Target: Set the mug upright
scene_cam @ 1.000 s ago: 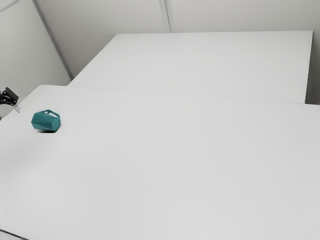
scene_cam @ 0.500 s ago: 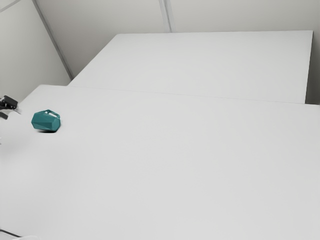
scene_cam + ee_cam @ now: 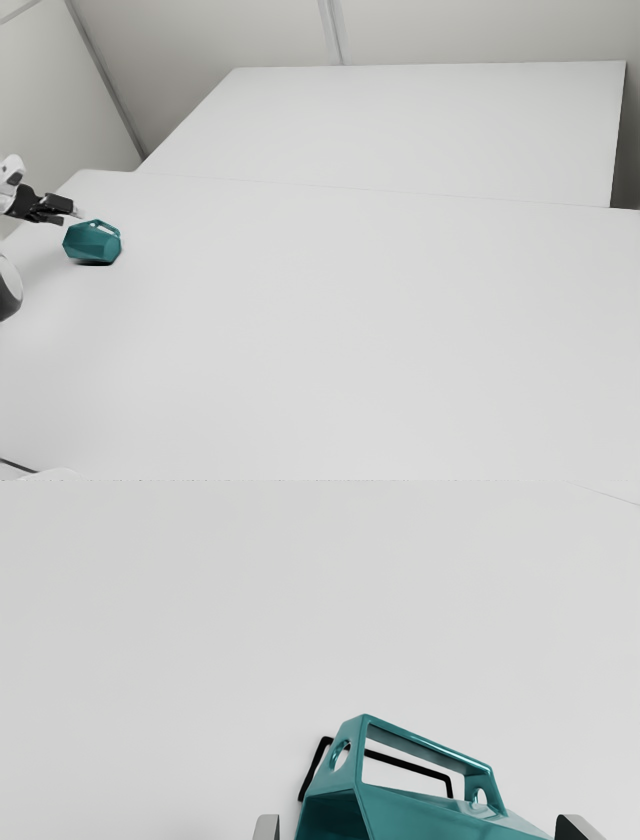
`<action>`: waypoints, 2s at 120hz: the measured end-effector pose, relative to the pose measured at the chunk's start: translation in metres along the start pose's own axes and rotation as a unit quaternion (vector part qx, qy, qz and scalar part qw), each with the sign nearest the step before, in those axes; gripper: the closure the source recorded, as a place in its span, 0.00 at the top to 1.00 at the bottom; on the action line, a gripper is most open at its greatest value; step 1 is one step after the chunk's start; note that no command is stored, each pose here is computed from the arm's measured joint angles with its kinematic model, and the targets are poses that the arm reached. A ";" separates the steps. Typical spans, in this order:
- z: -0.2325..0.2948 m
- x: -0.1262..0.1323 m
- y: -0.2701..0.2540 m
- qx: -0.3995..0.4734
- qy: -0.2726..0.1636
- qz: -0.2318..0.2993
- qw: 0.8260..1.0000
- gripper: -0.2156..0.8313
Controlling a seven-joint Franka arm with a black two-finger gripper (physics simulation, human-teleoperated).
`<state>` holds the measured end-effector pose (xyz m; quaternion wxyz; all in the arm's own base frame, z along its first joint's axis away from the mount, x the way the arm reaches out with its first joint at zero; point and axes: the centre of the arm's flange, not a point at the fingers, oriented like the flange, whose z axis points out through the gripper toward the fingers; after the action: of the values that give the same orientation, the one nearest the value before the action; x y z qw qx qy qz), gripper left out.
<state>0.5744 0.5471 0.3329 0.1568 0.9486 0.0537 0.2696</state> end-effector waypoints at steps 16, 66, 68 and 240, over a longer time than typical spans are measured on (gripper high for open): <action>0.013 -0.012 -0.002 -0.013 -0.001 -0.002 1.000 0.79; 0.031 -0.032 0.002 -0.057 0.007 -0.002 0.998 0.79; 0.032 -0.033 0.003 -0.061 0.006 -0.002 0.998 0.79; 0.039 0.016 0.353 0.085 -0.194 0.215 0.953 0.07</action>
<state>0.6149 0.2064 0.4245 0.0212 0.9816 -0.1600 0.1021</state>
